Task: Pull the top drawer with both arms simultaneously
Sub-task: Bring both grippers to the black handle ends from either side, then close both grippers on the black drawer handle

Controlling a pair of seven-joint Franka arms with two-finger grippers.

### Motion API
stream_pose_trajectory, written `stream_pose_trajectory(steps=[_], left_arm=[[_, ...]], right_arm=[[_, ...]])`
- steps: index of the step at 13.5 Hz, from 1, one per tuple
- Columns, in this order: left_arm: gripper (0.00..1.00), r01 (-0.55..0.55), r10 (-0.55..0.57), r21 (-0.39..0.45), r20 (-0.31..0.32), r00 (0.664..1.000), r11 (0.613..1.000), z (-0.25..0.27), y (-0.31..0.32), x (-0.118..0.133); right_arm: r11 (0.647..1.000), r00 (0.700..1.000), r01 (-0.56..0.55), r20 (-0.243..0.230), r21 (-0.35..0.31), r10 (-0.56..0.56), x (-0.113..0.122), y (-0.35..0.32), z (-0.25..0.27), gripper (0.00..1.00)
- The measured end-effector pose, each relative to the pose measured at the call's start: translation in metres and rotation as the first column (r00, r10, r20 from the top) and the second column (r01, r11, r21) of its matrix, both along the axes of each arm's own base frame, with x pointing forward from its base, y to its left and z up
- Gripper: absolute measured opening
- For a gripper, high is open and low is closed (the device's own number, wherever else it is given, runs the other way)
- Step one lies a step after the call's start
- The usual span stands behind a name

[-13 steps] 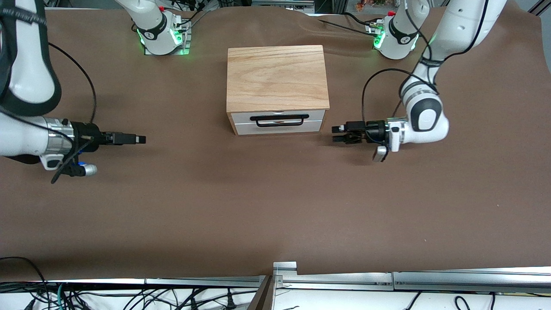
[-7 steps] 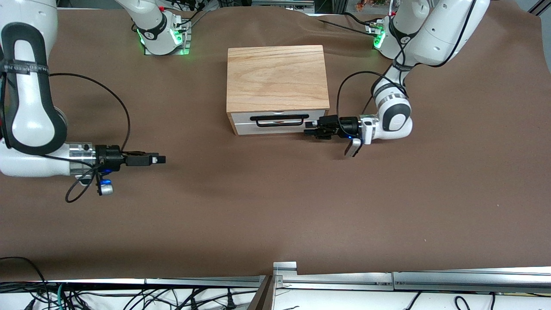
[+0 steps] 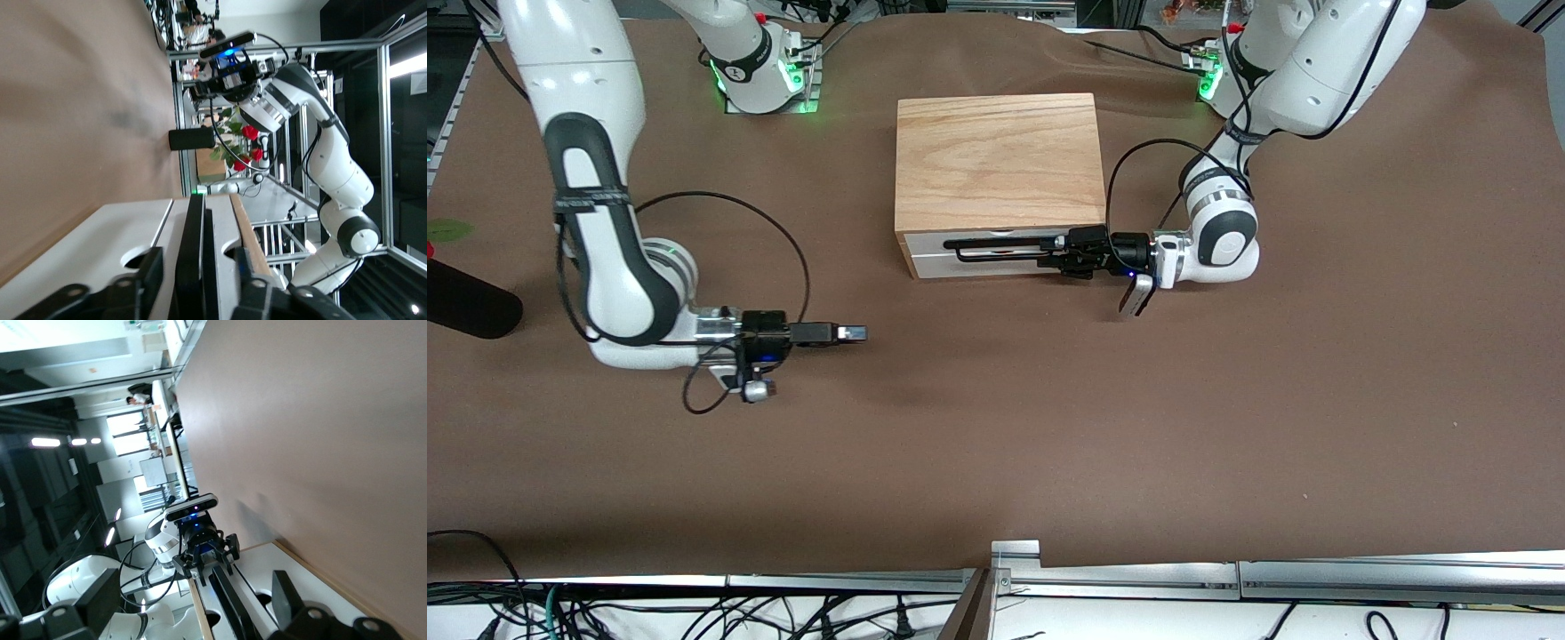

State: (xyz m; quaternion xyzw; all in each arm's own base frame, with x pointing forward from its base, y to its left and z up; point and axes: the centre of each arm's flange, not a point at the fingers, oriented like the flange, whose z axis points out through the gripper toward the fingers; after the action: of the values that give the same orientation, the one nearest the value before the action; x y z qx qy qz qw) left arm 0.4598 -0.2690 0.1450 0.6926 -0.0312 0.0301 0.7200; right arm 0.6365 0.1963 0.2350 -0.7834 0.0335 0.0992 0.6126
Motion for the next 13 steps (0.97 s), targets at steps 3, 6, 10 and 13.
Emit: stream_pose_trajectory(steps=[3, 6, 10, 13], left_arm=[[0.23, 0.005, -0.005, 0.006, -0.001, 1.0, 1.0, -0.002, 0.001, -0.003], [0.23, 0.011, -0.011, 0.01, 0.002, 1.0, 1.0, -0.002, 0.002, -0.003], [0.19, 0.024, -0.023, 0.037, -0.013, 1.0, 0.999, 0.003, 0.004, -0.002], [0.19, 0.023, -0.023, 0.042, -0.011, 1.0, 0.999, 0.004, 0.004, -0.002]], right_arm=[[0.998, 0.998, -0.027, 0.066, 0.056, 0.023, -0.014, 0.037, -0.012, 1.0], [0.991, 0.991, -0.03, 0.132, 0.13, 0.013, -0.042, 0.072, -0.031, 1.0], [0.983, 0.98, -0.054, 0.199, 0.178, 0.017, -0.079, 0.109, -0.051, 1.0], [0.98, 0.968, -0.085, 0.249, 0.178, 0.038, -0.1, 0.117, -0.067, 1.0]])
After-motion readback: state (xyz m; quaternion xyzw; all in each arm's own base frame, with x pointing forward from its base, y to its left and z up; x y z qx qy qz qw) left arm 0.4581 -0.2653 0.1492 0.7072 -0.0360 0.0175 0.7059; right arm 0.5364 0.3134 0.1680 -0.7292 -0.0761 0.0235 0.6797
